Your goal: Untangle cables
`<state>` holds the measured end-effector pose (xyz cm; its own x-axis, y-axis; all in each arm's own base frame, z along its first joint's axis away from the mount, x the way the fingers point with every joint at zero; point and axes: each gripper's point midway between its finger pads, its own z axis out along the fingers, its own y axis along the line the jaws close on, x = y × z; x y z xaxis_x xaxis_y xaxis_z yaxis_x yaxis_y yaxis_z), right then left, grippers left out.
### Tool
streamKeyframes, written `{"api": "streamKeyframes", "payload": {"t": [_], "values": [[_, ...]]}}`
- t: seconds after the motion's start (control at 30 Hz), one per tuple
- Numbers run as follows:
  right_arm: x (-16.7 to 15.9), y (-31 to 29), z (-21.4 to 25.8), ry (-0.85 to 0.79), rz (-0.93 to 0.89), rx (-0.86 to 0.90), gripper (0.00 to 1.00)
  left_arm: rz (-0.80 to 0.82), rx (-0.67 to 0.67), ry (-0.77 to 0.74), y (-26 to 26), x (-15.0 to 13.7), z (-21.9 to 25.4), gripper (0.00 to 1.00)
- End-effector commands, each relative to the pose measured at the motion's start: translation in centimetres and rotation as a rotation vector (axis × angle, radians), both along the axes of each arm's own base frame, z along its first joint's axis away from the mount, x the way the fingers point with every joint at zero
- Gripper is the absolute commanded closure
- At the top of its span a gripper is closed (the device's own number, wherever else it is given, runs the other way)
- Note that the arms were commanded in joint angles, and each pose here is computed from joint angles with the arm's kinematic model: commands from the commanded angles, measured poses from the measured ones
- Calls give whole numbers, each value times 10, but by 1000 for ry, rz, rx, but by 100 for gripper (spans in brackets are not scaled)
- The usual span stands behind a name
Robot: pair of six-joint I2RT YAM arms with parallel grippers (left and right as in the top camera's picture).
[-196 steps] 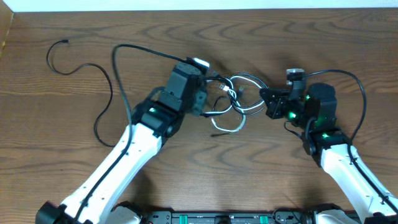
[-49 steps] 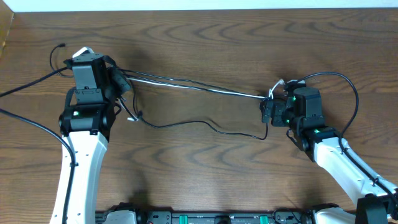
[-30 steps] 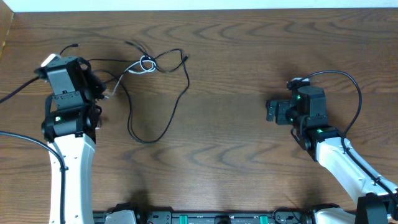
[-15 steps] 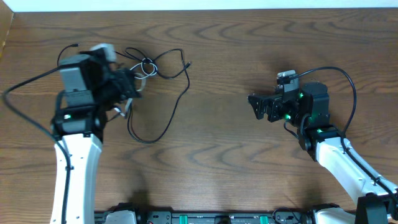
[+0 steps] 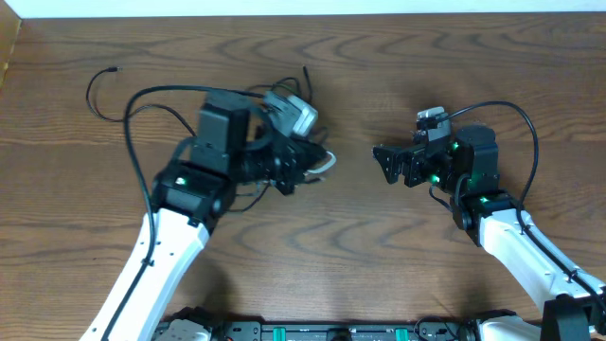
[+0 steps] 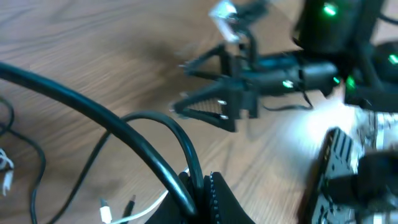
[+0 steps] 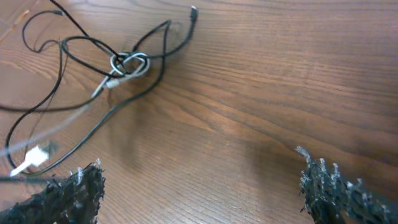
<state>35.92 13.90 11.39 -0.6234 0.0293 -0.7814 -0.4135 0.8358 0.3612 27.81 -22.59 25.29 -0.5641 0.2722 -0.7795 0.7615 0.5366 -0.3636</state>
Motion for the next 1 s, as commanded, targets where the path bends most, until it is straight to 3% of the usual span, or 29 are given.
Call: {"api": "streamKeyframes", "payload": {"t": [0.0, 0.1, 0.27, 0.33, 0.53, 0.57, 0.63, 0.67, 0.7, 0.83, 0.97], "values": [[-1, 1, -4, -3, 3, -21, 1, -86, -1, -86, -8, -9, 10, 92], [-1, 1, -4, -3, 3, -21, 1, -41, 35, -98, -3, -2, 6, 92], [-1, 0, -5, -5, 11, -33, 1, 294, 256, -116, 46, 40, -16, 93], [-1, 0, -5, -10, 15, -37, 1, 546, 375, -107, 86, 58, -23, 92], [-1, 0, -5, -10, 15, -37, 1, 897, 512, -76, 146, 62, -29, 91], [-1, 0, -5, -10, 15, -37, 1, 922, 520, -65, 150, 60, -30, 85], [-1, 0, -5, -10, 15, -37, 1, 923, 531, -51, 151, 57, -33, 63], [-1, 0, -5, -10, 15, -37, 1, 922, 536, -47, 152, 56, -34, 42], [-1, 0, -5, -10, 15, -37, 1, 923, 539, -41, 152, 55, -35, 32], [-1, 0, -5, -10, 15, -37, 1, 1025, 547, -42, 167, 55, -33, 18], [-2, 0, -5, -7, 15, -38, 1, 1043, 545, -56, 169, 58, -30, 13]]}}
